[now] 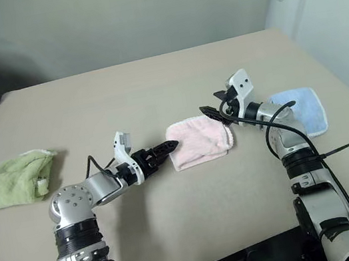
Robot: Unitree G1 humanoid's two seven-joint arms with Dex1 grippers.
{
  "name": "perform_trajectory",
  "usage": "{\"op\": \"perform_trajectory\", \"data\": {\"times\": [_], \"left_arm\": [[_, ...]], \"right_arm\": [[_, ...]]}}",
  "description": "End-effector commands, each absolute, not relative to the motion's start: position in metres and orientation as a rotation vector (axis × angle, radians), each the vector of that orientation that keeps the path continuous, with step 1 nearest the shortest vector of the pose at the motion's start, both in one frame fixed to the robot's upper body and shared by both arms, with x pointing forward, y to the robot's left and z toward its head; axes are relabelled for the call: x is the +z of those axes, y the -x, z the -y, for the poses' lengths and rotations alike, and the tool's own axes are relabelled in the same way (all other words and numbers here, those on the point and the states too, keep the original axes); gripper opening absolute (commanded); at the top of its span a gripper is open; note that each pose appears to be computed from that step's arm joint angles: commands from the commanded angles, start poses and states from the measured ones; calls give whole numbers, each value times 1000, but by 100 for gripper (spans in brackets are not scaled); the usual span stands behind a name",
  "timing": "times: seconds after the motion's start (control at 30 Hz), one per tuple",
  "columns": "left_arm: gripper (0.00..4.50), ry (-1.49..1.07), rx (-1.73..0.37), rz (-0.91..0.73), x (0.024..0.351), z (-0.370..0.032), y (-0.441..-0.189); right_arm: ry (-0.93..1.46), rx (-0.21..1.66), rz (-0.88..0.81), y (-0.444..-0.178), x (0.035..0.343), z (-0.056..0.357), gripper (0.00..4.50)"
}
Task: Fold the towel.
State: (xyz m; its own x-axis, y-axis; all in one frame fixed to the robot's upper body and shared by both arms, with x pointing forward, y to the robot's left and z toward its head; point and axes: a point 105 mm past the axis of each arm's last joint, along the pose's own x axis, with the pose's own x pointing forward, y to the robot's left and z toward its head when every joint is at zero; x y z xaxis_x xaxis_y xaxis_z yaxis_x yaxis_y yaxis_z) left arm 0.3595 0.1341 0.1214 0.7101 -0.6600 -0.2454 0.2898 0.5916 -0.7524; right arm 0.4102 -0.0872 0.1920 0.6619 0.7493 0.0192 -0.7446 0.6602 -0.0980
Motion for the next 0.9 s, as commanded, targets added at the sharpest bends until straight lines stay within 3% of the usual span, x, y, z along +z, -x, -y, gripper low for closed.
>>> {"op": "perform_trajectory", "data": {"times": [0.03,0.43,0.47,0.53,0.8,0.9], "left_arm": [[445,755,-643,-570,121,-113,-363],[445,733,-698,-622,112,-78,-369],[429,734,-702,-615,113,-77,-369],[392,743,-714,-598,117,-75,-370],[96,742,-742,-557,122,-72,-366],[7,763,-730,-531,125,-74,-366]], "right_arm": [[85,822,137,-410,210,91,374],[93,805,150,-409,210,90,374],[93,805,151,-409,210,89,374],[94,804,152,-408,209,88,374],[87,766,170,-412,212,91,374],[78,742,182,-415,215,93,374]]}}
